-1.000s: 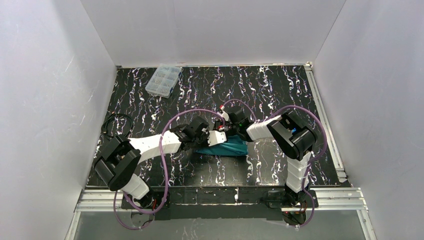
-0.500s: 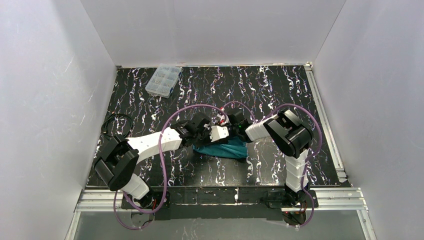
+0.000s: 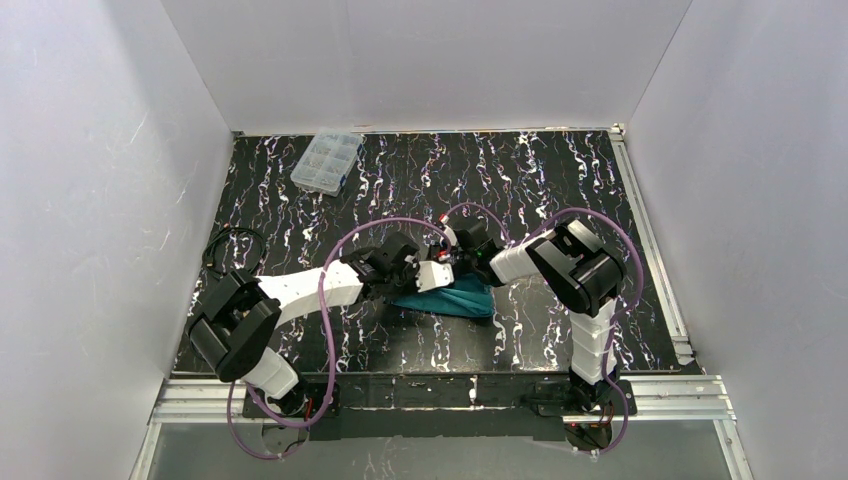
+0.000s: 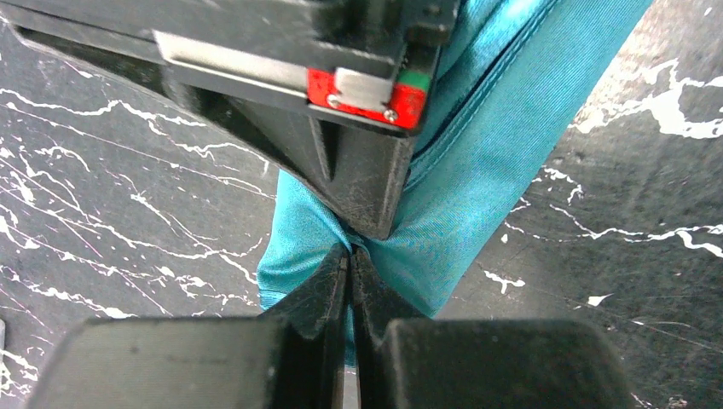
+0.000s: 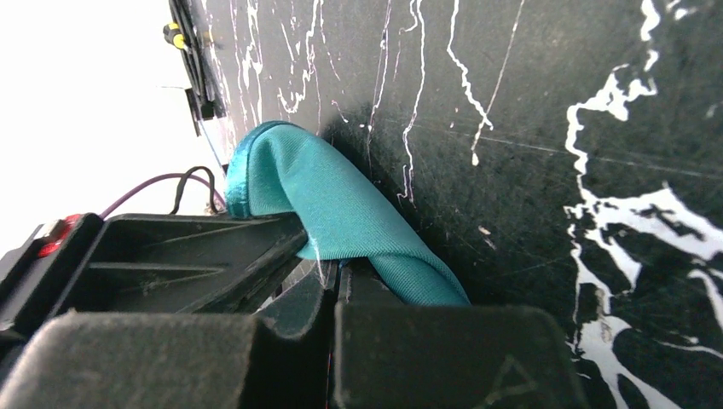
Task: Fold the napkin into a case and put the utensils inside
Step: Stuff the top corner of the smaller-rectangle-folded napkin into the folded napkin.
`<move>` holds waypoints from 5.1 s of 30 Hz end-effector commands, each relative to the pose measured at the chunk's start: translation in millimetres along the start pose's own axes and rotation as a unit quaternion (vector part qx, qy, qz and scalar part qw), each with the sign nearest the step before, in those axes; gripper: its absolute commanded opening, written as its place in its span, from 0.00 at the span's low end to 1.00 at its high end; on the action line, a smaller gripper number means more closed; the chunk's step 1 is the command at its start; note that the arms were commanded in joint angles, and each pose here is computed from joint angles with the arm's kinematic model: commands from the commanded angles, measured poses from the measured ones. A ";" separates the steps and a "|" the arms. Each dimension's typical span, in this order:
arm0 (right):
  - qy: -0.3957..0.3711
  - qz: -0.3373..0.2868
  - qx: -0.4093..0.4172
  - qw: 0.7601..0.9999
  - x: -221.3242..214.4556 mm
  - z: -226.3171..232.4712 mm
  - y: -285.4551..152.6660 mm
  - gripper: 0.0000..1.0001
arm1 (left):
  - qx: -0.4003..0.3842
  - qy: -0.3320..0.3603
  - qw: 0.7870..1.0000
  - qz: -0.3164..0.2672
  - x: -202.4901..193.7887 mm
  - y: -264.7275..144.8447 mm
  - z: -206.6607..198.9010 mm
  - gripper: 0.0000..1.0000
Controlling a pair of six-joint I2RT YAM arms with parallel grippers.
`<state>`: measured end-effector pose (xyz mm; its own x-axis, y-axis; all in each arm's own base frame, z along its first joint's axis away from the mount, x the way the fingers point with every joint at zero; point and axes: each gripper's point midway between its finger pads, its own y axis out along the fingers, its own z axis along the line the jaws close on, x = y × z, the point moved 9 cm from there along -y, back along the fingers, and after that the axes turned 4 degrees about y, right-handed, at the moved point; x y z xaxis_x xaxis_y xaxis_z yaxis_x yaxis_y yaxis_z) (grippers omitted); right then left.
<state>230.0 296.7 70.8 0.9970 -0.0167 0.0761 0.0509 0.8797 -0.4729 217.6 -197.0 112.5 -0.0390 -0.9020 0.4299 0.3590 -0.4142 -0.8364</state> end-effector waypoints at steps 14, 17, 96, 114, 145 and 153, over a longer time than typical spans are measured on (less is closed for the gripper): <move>-0.033 -0.009 0.033 0.999 12.0 23.9 -0.3 0.01 | 0.034 0.037 0.999 0.003 -1.4 -0.8 6.4 0.00; -0.036 -0.006 0.030 0.999 14.4 23.9 1.7 0.01 | 0.029 0.038 0.999 0.001 -1.6 -0.7 5.5 0.00; 0.013 0.050 -0.028 0.998 5.3 -18.7 20.0 0.01 | -0.043 0.098 0.994 0.023 -24.0 18.5 -16.8 0.00; -0.007 0.032 0.041 0.999 24.8 13.3 -13.3 0.35 | -0.044 0.199 0.977 0.066 -68.8 29.1 -46.8 0.00; -0.213 -0.003 -0.184 0.960 -47.8 6.0 -159.5 0.71 | -0.063 0.213 0.972 0.079 -86.8 26.7 -62.1 0.00; -0.319 -0.010 -0.188 0.929 -54.7 16.3 -154.2 0.74 | -0.059 0.210 0.973 0.079 -84.8 25.8 -60.4 0.00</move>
<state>164.5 169.7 141.1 0.8578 0.3174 0.4044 0.1227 0.6376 -0.7606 217.7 -178.5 79.5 -0.4424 -0.8713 0.2125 0.5207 -0.4424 -0.7302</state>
